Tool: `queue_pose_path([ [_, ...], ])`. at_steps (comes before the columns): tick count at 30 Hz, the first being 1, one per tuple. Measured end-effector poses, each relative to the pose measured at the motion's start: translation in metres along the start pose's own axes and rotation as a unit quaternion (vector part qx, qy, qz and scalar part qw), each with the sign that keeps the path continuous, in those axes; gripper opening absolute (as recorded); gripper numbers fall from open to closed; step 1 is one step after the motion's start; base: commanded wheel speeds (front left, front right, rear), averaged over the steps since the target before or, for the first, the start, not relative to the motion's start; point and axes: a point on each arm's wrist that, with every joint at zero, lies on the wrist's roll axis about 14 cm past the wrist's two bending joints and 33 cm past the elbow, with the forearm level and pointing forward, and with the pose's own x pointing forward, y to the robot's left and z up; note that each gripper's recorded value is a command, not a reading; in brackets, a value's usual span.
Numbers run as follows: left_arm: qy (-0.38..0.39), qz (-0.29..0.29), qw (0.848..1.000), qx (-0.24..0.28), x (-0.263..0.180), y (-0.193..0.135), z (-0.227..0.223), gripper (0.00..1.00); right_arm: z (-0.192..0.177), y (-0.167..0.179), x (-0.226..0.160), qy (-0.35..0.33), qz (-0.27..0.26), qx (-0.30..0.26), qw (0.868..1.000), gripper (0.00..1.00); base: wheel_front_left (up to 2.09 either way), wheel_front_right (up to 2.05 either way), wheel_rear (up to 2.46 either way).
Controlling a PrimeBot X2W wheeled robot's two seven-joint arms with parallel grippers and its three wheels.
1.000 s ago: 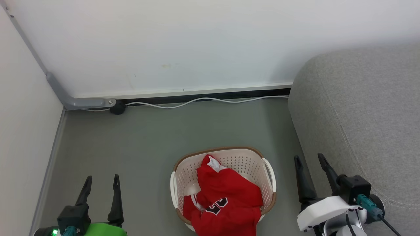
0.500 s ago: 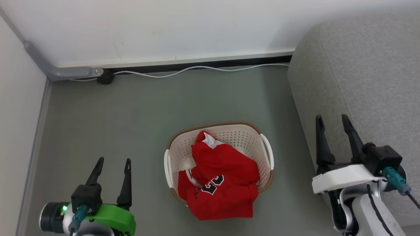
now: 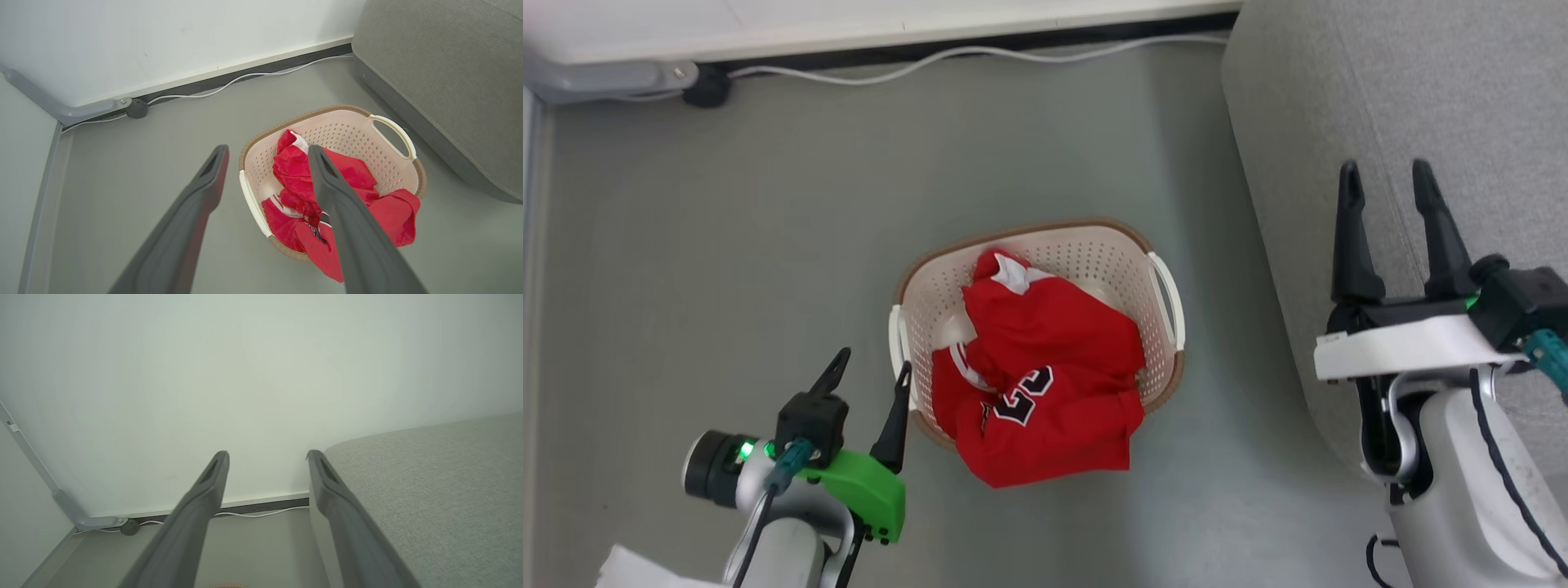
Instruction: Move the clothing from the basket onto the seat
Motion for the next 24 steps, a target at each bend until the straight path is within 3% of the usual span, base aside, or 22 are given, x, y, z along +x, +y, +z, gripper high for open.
queue_pose_path([
  [14, 0.087, -0.101, 0.991, 0.013, 0.049, -0.041, -0.060, 1.00, -0.013, -0.015, 0.044, -0.011, -0.013, -0.013, 1.000, 1.00, 0.00, 0.00, 0.00],
  [24, 0.154, -0.173, 0.972, 0.022, 0.066, -0.070, -0.116, 1.00, -0.035, -0.027, 0.073, -0.008, -0.022, -0.026, 0.999, 1.00, 0.00, 0.00, 0.00],
])
